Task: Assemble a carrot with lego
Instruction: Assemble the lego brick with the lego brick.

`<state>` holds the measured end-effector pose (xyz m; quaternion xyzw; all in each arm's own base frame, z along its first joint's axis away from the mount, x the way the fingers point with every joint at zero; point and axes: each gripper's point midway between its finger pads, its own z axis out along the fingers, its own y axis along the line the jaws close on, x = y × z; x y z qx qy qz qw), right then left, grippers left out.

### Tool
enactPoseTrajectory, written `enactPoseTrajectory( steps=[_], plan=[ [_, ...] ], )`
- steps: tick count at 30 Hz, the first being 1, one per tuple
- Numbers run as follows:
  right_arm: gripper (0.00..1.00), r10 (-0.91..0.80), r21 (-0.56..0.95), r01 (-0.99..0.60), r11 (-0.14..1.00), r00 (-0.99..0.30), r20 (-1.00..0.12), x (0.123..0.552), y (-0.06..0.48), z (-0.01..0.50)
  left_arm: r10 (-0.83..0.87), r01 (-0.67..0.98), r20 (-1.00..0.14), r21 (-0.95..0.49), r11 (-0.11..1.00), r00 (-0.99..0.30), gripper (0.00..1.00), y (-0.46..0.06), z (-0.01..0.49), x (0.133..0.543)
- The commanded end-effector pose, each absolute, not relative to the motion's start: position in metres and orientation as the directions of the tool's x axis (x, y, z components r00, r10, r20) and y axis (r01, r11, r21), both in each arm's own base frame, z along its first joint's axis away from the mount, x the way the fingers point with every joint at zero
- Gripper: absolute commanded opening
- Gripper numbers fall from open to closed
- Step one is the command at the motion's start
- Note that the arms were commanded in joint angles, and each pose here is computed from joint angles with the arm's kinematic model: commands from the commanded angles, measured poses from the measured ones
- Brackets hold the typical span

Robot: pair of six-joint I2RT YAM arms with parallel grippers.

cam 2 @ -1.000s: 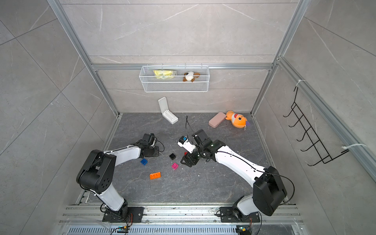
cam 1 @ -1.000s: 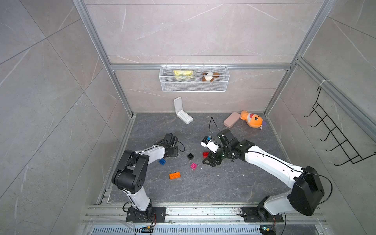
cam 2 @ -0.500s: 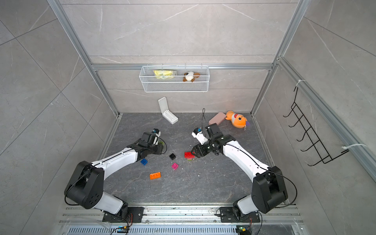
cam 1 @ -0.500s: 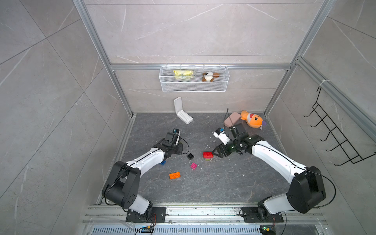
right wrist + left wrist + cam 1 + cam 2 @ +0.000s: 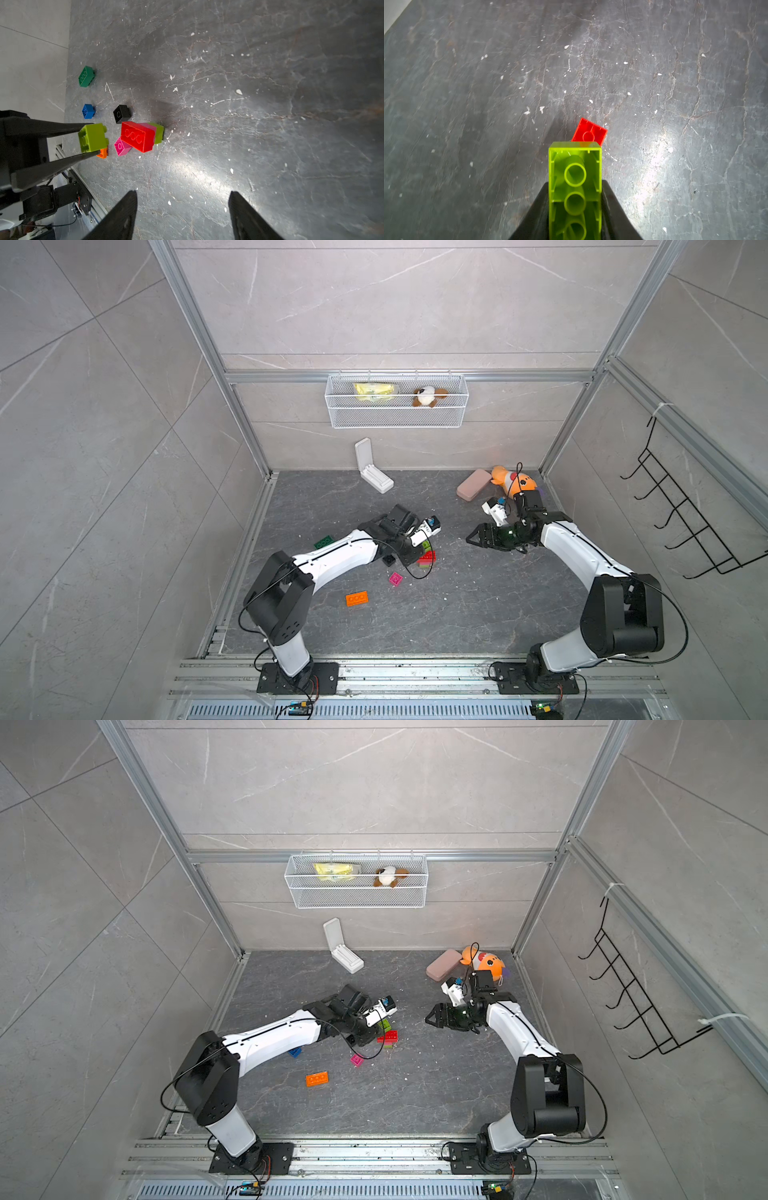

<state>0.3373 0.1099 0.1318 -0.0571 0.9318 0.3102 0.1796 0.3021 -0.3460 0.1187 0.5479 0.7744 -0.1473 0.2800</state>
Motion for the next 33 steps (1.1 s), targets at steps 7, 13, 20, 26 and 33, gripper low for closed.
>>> enactPoseTrajectory(
  steps=[7,13,20,26,33],
  plan=[
    [0.72,0.048,0.604,-0.181,0.776,-0.938,-0.342,0.335,0.106,0.126,0.897,0.988,-0.435,0.091,0.124,-0.073,0.24,-0.357,0.102,0.296],
    [0.72,0.048,0.608,-0.182,0.773,-0.938,-0.342,0.336,0.106,0.125,0.912,0.995,-0.410,0.082,0.061,-0.022,0.24,-0.360,0.097,0.295],
    [0.71,0.047,0.611,-0.181,0.771,-0.940,-0.338,0.335,0.106,0.124,0.912,0.996,-0.409,0.076,0.046,-0.011,0.24,-0.364,0.093,0.297],
    [0.71,0.045,0.609,-0.181,0.772,-0.941,-0.336,0.334,0.106,0.124,0.918,0.996,-0.395,0.074,0.053,-0.019,0.24,-0.362,0.085,0.299],
    [0.71,0.044,0.610,-0.178,0.772,-0.943,-0.331,0.333,0.106,0.122,0.909,0.992,-0.410,0.060,0.112,-0.078,0.26,-0.363,0.074,0.301]
  ],
)
